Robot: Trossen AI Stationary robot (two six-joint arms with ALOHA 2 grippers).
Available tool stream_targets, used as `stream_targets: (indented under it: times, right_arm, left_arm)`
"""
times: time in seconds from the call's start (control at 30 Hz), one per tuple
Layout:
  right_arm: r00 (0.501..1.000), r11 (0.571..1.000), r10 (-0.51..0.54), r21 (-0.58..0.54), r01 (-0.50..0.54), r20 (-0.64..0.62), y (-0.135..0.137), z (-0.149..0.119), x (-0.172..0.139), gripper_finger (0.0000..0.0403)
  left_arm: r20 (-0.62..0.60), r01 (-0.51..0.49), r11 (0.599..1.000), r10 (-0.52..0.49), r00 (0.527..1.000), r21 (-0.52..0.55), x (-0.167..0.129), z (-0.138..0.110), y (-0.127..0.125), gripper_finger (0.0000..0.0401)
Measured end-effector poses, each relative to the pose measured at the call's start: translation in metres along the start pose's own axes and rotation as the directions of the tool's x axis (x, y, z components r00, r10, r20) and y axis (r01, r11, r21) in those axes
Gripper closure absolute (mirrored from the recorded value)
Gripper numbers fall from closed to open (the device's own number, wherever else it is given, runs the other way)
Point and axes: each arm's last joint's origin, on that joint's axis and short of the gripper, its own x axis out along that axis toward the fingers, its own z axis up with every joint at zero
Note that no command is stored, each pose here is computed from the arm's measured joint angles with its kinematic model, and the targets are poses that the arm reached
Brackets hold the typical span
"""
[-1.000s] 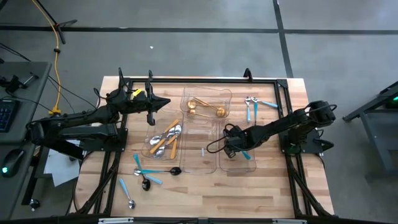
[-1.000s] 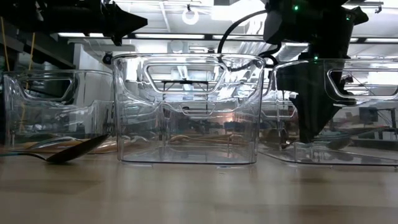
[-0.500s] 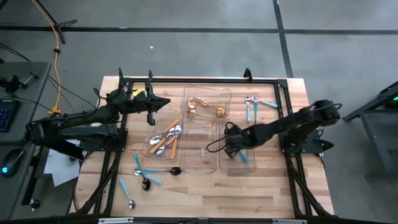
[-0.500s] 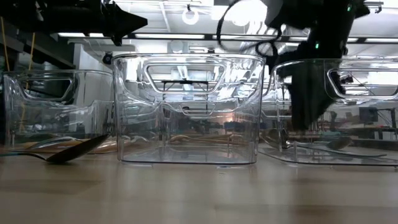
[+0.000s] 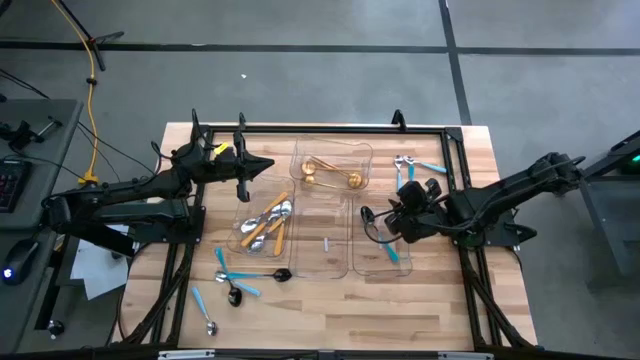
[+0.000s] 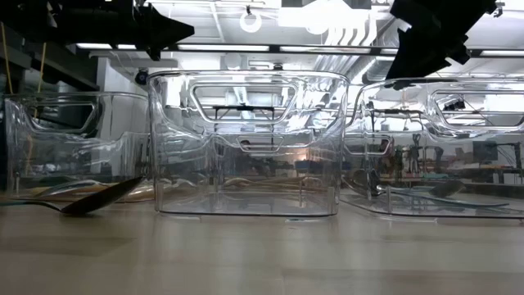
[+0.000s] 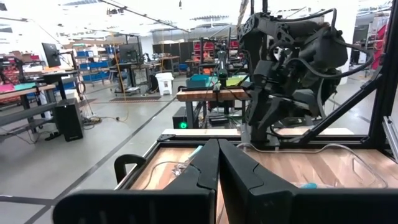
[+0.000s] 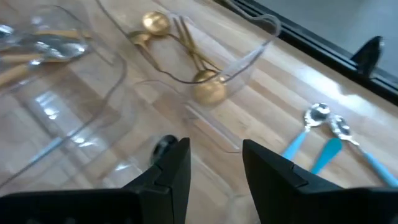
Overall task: Sort silverware by color (type)
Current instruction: Put the blue spoon into the right transparent bin
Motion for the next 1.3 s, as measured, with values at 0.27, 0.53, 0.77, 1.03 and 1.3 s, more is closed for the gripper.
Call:
stream_targets:
  times: [0.27, 0.53, 0.77, 1.03, 1.3]
  right_arm:
    - [0.999, 0.998, -0.041, -0.051, 0.04, -0.018, -0.002, 0.006, 0.013, 0.0273]
    - [0.995, 0.995, 0.087, -0.053, -0.09, -0.041, -0.017, 0.001, 0.045, 0.0281]
    - [0.912, 0.968, 0.251, -0.085, -0.237, 0.323, -0.033, 0.031, 0.048, 0.0282]
    - [0.589, 0.845, 0.531, -0.328, -0.422, 0.609, -0.044, 0.036, 0.073, 0.0282]
    - [0.582, 0.863, 0.503, -0.33, -0.383, 0.639, -0.05, 0.041, 0.086, 0.0282]
  left_arm:
    - [-0.002, 0.0, 1.0, 0.0, 1.0, -0.022, 0.0, 0.0, 0.0, 0.04]
    - [-0.017, 0.001, 1.0, -0.001, 1.0, -0.029, 0.0, -0.002, 0.0, 0.04]
    - [-0.022, 0.002, 1.0, -0.002, 1.0, -0.006, 0.0, -0.002, 0.0, 0.04]
    - [-0.022, 0.001, 1.0, -0.001, 1.0, -0.005, 0.0, -0.002, 0.0, 0.04]
    - [-0.022, 0.001, 1.0, -0.001, 1.0, -0.004, 0.0, -0.002, 0.0, 0.04]
